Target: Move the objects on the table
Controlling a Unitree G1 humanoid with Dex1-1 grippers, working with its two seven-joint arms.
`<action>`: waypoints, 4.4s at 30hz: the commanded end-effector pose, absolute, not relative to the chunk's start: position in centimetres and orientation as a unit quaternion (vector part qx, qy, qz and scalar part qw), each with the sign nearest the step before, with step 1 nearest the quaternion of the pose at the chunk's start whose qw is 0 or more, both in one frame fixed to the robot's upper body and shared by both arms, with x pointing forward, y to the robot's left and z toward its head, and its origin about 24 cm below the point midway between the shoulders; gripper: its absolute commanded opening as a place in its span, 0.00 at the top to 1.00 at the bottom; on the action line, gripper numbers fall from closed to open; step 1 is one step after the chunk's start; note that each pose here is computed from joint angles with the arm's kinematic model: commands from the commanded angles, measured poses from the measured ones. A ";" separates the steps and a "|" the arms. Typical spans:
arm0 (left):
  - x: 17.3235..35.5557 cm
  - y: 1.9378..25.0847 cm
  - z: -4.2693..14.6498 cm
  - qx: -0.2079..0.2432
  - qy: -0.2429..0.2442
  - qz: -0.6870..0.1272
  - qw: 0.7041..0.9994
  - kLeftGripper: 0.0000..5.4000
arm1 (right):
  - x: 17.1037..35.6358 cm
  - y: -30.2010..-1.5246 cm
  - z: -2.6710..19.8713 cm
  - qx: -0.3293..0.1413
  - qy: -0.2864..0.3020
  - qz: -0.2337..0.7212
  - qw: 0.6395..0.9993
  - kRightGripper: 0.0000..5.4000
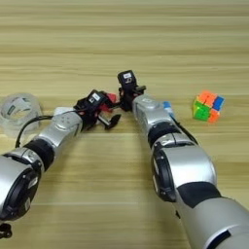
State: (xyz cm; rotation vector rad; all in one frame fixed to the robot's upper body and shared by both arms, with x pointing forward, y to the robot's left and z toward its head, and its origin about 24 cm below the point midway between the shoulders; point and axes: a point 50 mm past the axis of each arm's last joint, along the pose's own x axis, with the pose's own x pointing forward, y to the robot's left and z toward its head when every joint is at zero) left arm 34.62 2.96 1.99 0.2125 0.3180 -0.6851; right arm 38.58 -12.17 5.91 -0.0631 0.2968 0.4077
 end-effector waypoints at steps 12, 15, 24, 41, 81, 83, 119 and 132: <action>34.7 3.0 2.0 0.108 0.157 -0.336 0.923 0.00 | 38.5 -12.2 8.5 -0.039 0.055 0.204 0.977 0.01; 34.7 3.0 2.0 0.108 0.156 -0.335 0.923 0.00 | 38.5 -12.6 8.9 -0.038 0.045 0.196 0.979 0.01; 34.9 3.0 2.4 0.098 0.150 -0.329 0.927 0.00 | 37.6 -12.6 10.1 -0.041 0.007 0.195 0.980 0.01; 35.2 2.6 3.0 0.073 0.143 -0.324 0.932 0.00 | 36.5 -13.9 11.0 -0.024 -0.017 0.168 0.985 0.01; 35.2 2.2 3.0 0.060 0.156 -0.312 0.935 0.16 | 36.3 -14.6 10.9 -0.013 -0.015 0.152 0.988 0.00; 35.2 2.2 3.0 0.060 0.156 -0.313 0.935 0.23 | 36.3 -14.6 10.9 -0.013 -0.016 0.152 0.988 0.00; 36.0 2.5 4.4 0.040 0.128 -0.311 0.941 0.59 | 36.3 -14.5 10.7 -0.014 -0.015 0.151 0.988 0.00; 36.8 3.0 5.7 0.018 0.099 -0.303 0.948 0.59 | 36.2 -15.0 10.6 -0.012 -0.019 0.139 0.990 0.00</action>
